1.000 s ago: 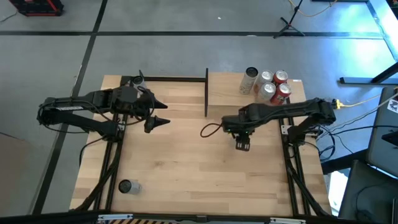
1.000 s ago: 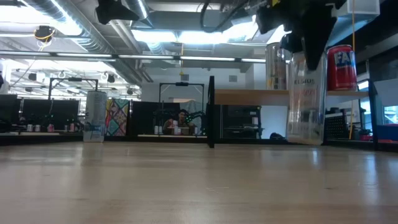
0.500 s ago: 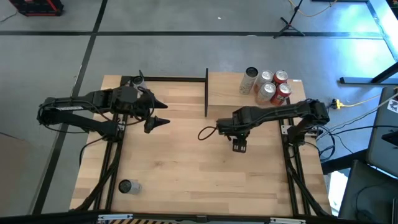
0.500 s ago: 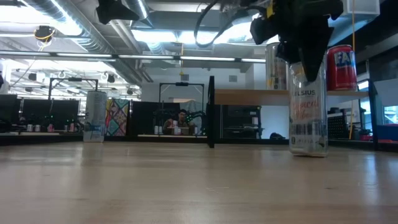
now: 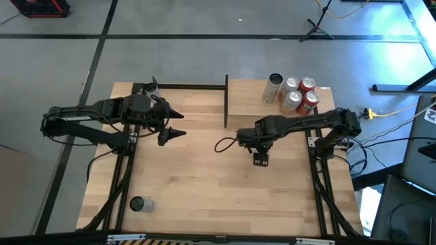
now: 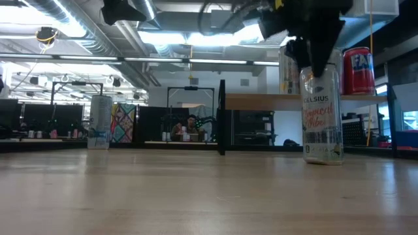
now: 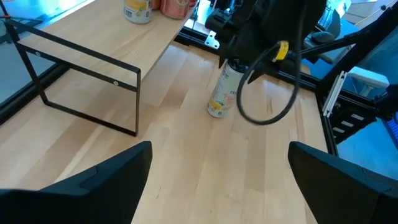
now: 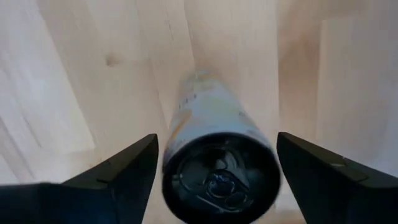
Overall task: Place canned beverage on shelf
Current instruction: Put the white yellow soda can on the shelf aligned with the other white yellow soda can
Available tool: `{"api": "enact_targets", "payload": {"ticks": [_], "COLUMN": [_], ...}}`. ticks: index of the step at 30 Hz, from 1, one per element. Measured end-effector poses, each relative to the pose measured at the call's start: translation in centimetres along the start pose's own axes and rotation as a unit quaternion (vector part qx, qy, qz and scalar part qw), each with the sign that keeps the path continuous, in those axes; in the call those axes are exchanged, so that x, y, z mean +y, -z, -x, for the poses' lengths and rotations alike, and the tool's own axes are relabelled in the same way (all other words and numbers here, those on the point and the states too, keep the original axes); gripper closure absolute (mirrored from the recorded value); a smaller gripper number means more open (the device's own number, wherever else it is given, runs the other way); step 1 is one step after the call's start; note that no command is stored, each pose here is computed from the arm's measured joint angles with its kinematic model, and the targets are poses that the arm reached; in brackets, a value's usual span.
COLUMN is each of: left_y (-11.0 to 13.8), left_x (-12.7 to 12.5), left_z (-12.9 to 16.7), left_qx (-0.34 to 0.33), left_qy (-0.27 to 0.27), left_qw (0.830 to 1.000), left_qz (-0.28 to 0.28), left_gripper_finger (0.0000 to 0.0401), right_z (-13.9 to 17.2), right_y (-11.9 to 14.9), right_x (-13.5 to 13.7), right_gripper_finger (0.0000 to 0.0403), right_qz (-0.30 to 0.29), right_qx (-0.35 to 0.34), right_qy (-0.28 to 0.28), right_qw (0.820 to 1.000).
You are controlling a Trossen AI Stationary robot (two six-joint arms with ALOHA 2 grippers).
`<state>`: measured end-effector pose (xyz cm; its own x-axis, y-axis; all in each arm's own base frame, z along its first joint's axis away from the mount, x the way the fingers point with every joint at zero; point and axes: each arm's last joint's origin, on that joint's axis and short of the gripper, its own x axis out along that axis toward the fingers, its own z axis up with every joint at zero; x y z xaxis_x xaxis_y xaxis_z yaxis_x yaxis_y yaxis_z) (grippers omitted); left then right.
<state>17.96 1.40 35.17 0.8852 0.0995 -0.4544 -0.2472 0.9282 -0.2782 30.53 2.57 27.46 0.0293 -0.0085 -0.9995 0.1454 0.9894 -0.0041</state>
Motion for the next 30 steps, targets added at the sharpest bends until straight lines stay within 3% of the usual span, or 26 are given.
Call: {"api": "enact_targets", "payload": {"ticks": [8, 12, 16, 23, 26, 30], "left_y": [0.0, 0.0, 0.0, 0.0, 0.0, 0.0], "left_x": [0.0, 0.0, 0.0, 0.0, 0.0, 0.0], "left_z": [0.0, 0.0, 0.0, 0.0, 0.0, 0.0], "left_qx": [0.001, 0.001, 0.001, 0.001, 0.001, 0.001], "left_qy": [0.0, 0.0, 0.0, 0.0, 0.0, 0.0], "left_qw": [1.0, 1.0, 1.0, 1.0, 1.0, 1.0], "left_qz": [0.0, 0.0, 0.0, 0.0, 0.0, 0.0], "left_gripper_finger": [0.0028, 0.0028, 0.0028, 0.0028, 0.0028, 0.0028], "right_z": [3.6, 6.7, 8.1, 5.9, 4.2, 2.7], "right_y": [0.5, 2.5, 6.0, 10.6, 10.9, 10.4], "right_x": [-0.2, -0.1, -0.6, -1.0, -1.0, -0.1], "right_gripper_finger": [0.0085, 0.0084, 0.0084, 0.0084, 0.0084, 0.0084], "right_qz": [0.001, 0.003, -0.032, -0.13, -0.172, -0.158], "right_qx": [-0.056, -0.146, -0.217, -0.248, -0.229, -0.235], "right_qy": [0.012, 0.002, 0.018, 0.019, -0.005, -0.045], "right_qw": [0.998, 0.989, 0.976, 0.96, 0.958, 0.958]}}
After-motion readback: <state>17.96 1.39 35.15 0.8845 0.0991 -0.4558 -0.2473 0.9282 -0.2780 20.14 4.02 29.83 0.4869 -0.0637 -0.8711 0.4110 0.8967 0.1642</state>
